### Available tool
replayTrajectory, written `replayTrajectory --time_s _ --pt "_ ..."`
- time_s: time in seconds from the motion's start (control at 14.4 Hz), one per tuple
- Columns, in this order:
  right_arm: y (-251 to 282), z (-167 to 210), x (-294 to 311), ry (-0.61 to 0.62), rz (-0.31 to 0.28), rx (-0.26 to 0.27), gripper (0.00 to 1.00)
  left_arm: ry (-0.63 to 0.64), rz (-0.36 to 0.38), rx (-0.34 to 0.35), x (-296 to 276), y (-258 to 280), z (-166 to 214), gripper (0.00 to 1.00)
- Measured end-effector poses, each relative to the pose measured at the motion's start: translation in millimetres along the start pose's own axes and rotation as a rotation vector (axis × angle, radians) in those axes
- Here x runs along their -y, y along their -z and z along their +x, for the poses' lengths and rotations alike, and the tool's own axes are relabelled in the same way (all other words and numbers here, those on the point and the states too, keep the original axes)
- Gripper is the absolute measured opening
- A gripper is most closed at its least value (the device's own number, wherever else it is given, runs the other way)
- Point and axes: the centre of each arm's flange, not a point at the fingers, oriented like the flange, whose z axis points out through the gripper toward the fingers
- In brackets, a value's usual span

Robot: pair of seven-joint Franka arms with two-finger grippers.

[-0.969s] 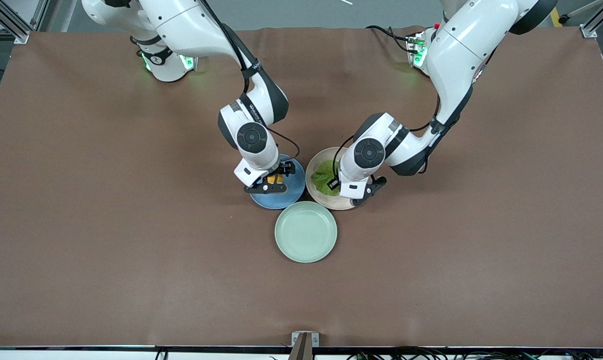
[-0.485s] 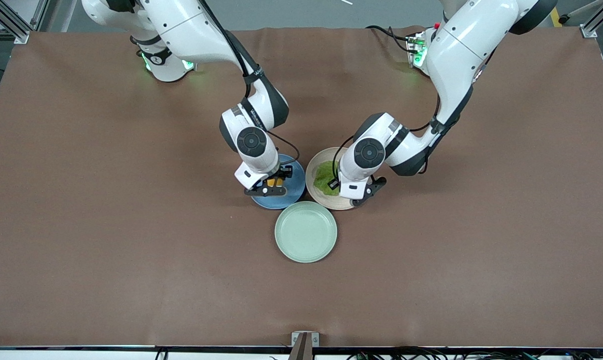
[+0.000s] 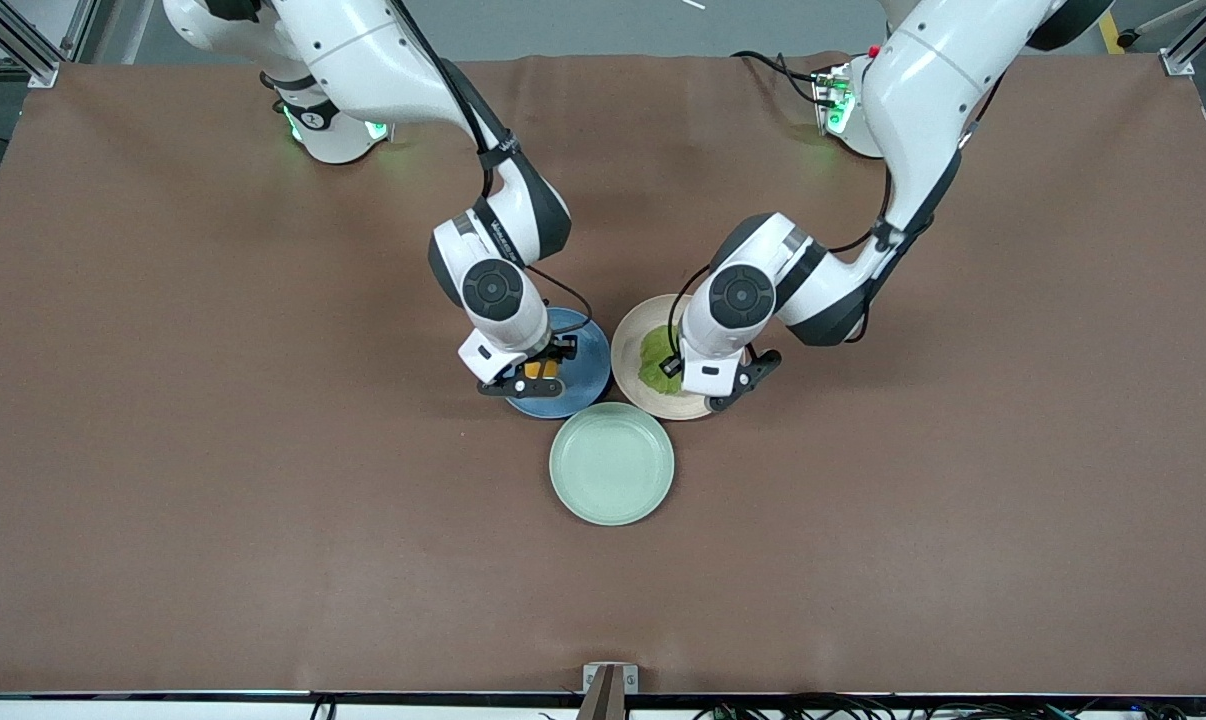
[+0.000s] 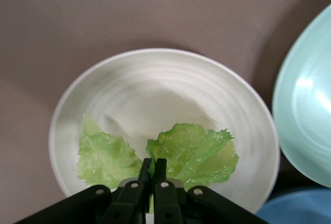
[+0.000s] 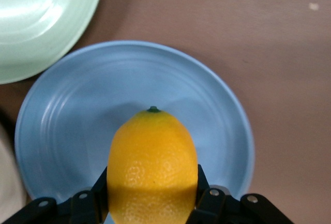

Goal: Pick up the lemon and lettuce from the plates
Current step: 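Lift the lemon with the right gripper while the left gripper carries the lettuce away, then open the left gripper to drop the lettuce beside the plates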

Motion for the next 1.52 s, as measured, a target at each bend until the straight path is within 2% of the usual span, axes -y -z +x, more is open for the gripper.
replayTrajectory --time_s 0.21,0.35,0.48,0.62,0.83,1.04,1.18,1.32,1.52 --pt "101 6 -59 -0.019 -0.038 0.06 0.63 0.025 0.006 -0.046 14 53 14 0.04" --pt "155 12 -128 -0.009 -0.073 0.069 0.63 0.065 0.003 -0.066 37 80 58 0.04" --pt "172 20 -201 0.016 -0.083 0.073 0.63 0.135 -0.008 -0.064 70 91 123 0.04" --pt "165 33 -274 0.046 -0.069 0.096 0.63 0.216 -0.007 -0.046 103 86 178 0.04" --pt "139 57 -382 0.106 -0.026 0.066 0.63 0.297 0.026 -0.029 145 54 239 0.04" --pt "84 72 -447 0.136 -0.023 0.031 0.63 0.323 0.068 0.004 165 13 265 0.04" --pt "39 77 -467 0.143 -0.039 -0.005 0.63 0.338 0.084 0.025 175 -6 275 0.04" --pt "6 80 -473 0.14 -0.054 -0.019 0.63 0.35 0.099 0.028 184 -16 284 0.17" --pt "-22 85 -477 0.139 -0.068 -0.032 0.63 0.368 0.097 0.021 179 -14 282 0.47"
